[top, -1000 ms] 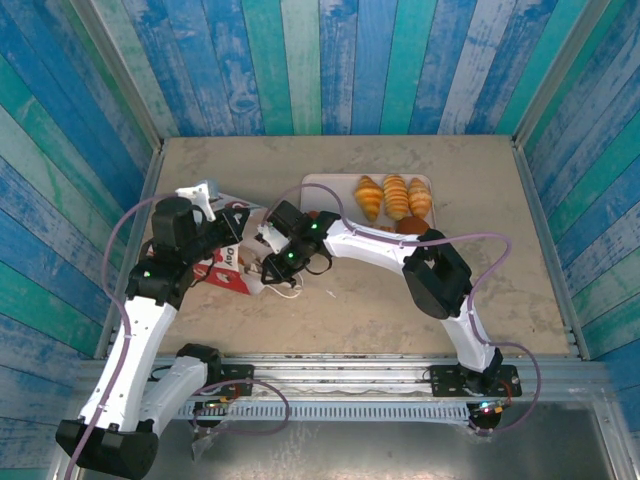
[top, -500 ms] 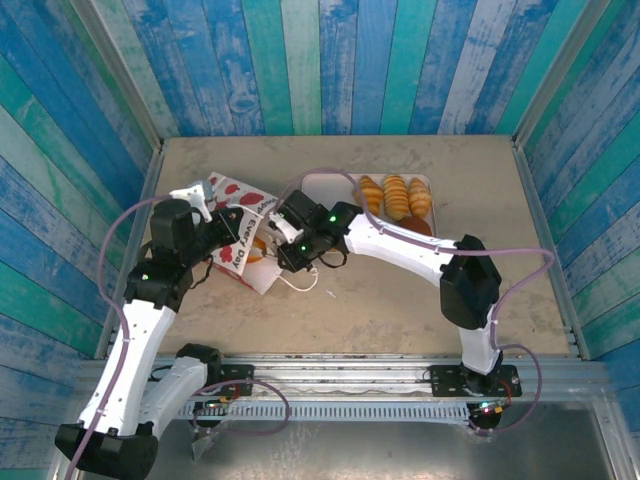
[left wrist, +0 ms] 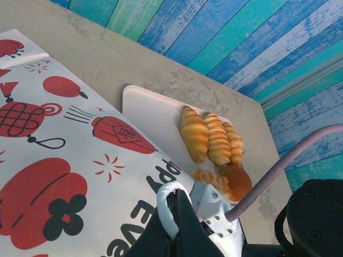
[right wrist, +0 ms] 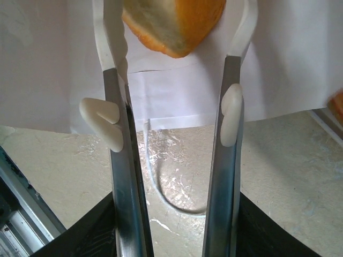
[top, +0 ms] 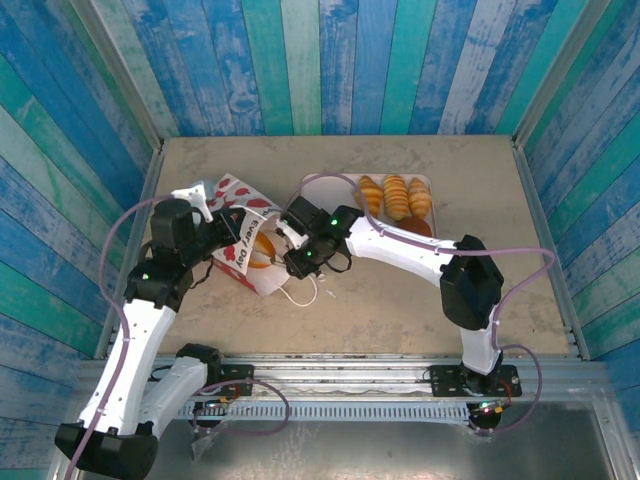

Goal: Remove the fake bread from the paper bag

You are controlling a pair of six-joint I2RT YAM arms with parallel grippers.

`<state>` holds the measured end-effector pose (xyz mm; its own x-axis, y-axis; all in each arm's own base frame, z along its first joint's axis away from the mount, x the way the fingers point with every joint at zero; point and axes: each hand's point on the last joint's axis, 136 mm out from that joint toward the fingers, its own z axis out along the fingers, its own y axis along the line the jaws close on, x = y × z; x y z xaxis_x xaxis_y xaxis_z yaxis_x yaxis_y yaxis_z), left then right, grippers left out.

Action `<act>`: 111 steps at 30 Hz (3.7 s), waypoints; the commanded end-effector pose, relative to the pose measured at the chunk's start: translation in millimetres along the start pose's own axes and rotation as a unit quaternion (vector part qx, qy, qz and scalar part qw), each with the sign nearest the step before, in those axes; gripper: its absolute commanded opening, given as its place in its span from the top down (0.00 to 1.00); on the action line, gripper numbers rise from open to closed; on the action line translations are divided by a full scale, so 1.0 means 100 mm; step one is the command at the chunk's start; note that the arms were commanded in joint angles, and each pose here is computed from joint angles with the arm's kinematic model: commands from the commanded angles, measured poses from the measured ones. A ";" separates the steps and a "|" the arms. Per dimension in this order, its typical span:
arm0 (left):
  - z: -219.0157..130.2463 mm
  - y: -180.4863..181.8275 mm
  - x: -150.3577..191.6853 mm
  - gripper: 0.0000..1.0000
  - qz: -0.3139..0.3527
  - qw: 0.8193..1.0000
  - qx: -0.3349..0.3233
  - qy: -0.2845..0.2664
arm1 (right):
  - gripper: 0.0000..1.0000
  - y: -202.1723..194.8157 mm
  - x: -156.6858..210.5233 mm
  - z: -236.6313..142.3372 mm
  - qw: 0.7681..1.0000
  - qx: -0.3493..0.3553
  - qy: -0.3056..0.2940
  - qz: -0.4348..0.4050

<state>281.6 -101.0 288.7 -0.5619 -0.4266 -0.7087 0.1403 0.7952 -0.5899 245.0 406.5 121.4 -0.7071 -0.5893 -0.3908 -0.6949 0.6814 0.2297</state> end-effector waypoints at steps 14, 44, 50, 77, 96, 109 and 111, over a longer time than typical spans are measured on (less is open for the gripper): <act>0.04 -0.13 0.01 1.00 0.009 0.999 0.035 0.011 | 0.45 0.20 -0.29 -0.01 0.993 -0.103 -0.036 0.039; 0.08 -0.13 0.00 1.00 -0.008 0.999 0.041 0.006 | 0.40 0.23 -0.22 0.35 0.998 0.011 -0.011 -0.067; 0.08 -0.13 0.00 1.00 -0.010 0.999 0.042 0.005 | 0.45 0.25 -0.22 0.43 0.997 0.006 0.004 -0.071; 0.08 0.14 -0.18 1.00 -0.059 0.996 -0.030 -0.054 | 0.50 0.28 -0.02 -0.63 0.989 -0.043 -0.050 -0.129; 0.08 0.13 -0.22 1.00 -0.070 0.995 -0.021 -0.069 | 0.52 0.07 0.49 -1.16 0.975 -0.047 -0.048 -0.210; 0.11 0.11 -0.28 1.00 -0.088 0.993 -0.012 -0.083 | 0.53 -0.28 0.60 -1.53 0.975 0.037 -0.077 -0.205; 0.12 0.12 -0.29 1.00 -0.092 0.992 -0.017 -0.086 | 0.53 -0.33 0.61 -1.61 0.973 0.053 -0.086 -0.205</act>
<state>306.1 -85.3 292.8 -0.4548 -0.6119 -0.6471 0.0172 0.7204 -0.6933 198.7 288.9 218.8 -0.3640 -0.7580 -0.5412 -0.9008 0.4342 -0.0022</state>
